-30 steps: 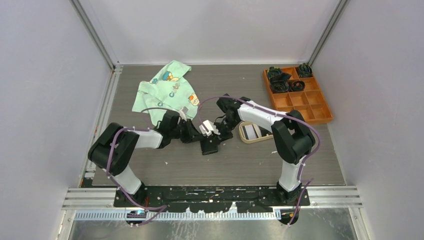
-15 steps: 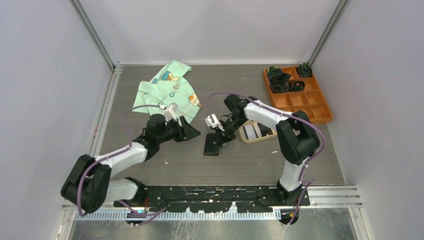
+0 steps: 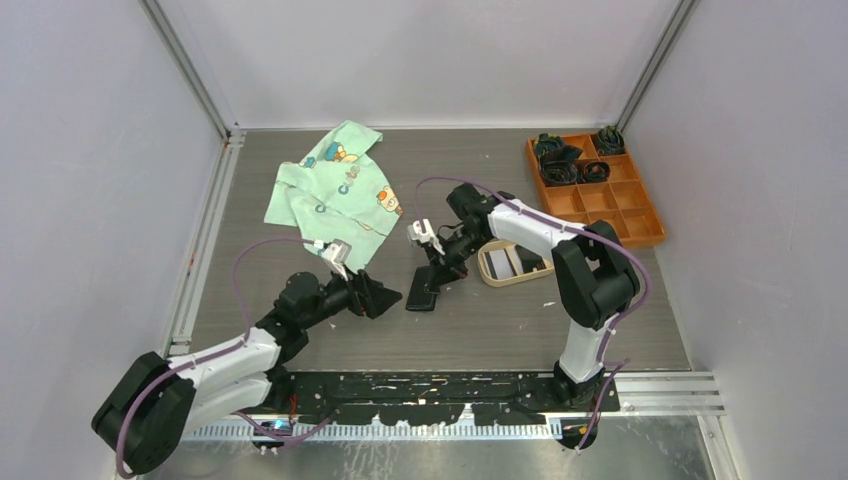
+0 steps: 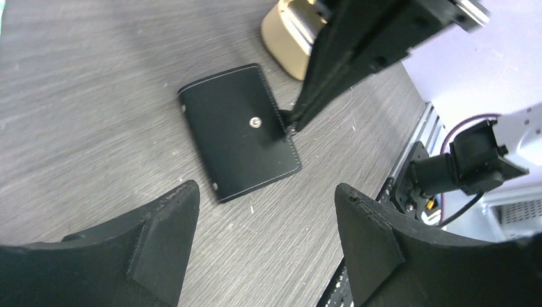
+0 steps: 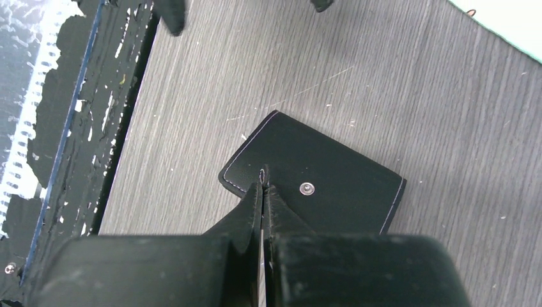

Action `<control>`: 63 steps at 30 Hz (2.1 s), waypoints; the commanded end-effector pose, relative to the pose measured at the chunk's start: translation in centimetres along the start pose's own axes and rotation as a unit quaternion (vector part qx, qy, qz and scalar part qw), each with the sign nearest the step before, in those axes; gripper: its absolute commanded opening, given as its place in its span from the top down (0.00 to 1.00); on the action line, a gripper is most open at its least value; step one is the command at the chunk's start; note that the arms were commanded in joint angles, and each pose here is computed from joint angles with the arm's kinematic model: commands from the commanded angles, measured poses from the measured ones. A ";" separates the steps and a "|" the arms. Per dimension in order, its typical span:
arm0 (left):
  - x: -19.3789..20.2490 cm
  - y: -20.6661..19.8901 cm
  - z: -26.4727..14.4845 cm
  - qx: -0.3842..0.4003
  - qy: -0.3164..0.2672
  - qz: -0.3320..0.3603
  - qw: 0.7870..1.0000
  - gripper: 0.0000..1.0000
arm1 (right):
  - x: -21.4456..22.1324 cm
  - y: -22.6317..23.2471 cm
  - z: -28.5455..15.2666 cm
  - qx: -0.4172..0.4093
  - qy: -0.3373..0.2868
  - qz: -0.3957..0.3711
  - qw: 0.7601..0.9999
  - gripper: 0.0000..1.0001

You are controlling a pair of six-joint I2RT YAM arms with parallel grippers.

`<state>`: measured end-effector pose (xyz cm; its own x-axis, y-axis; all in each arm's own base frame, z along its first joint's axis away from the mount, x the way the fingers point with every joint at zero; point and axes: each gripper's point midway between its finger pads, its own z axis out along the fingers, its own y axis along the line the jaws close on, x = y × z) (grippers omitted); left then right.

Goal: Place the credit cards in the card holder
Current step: Open the card holder at the center of the board.

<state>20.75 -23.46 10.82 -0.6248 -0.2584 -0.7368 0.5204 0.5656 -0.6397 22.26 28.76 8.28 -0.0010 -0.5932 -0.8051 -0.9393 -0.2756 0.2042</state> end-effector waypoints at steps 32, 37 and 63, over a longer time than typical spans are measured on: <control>2.3 -3.9 5.9 0.031 -0.107 0.307 0.945 0.14 | -2.2 -0.7 -0.2 -0.016 -0.038 0.021 0.999 0.99; 3.0 -2.4 6.5 -0.011 -0.102 0.323 0.941 0.14 | -2.3 -0.7 -0.2 -0.016 -0.039 0.021 0.999 0.99; 1.9 -1.1 5.5 -0.063 -0.131 0.246 0.958 0.35 | -1.4 -0.8 -1.7 -0.005 -0.038 0.013 0.999 0.99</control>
<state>21.76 -28.93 6.63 -0.1711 -0.0094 -0.9852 0.6516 0.7489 -0.1204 23.39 28.37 8.42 -0.1023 -0.5825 -0.8063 -0.9305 -0.2305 0.2846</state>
